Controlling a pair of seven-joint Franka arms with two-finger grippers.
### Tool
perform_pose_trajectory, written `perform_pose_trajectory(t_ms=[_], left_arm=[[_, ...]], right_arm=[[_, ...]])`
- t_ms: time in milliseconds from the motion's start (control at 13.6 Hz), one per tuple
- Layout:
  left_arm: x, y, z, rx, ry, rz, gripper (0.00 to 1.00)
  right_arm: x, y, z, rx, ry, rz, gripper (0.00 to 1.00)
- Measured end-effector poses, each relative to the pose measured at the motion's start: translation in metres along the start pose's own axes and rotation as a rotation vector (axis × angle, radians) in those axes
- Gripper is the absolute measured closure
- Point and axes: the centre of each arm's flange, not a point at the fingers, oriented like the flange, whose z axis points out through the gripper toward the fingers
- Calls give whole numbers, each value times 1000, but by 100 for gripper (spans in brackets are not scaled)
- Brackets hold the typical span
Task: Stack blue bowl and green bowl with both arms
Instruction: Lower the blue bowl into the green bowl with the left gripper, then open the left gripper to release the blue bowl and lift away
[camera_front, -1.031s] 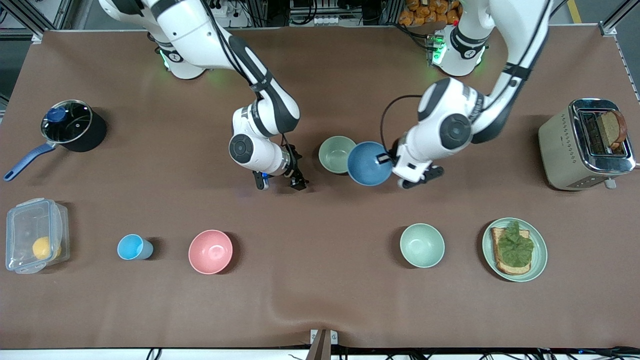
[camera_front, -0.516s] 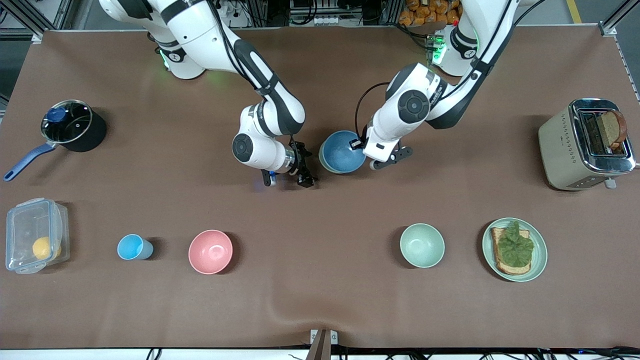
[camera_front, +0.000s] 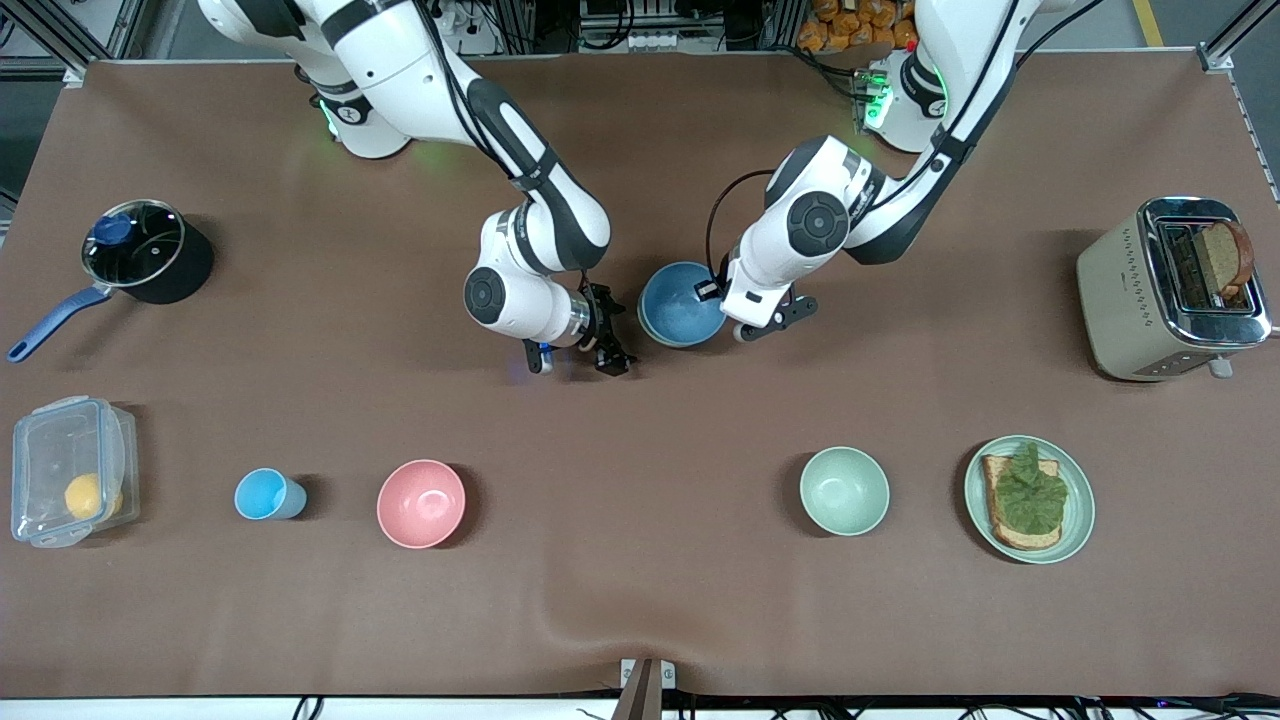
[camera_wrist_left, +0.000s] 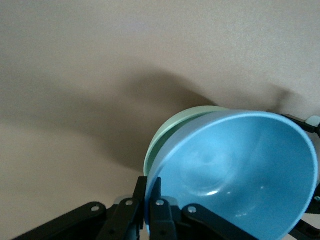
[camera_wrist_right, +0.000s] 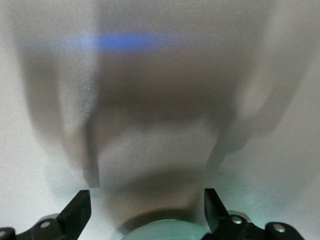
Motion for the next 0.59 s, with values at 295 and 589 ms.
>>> perform_pose_trajectory(t_ms=[295, 589], left_arm=[[5, 3, 6, -13, -5, -5, 94], [5, 8, 16, -21, -11, -7, 94]], right_arm=[[-2, 1, 0, -2, -3, -3, 0], [-4, 1, 1, -2, -5, -6, 0]])
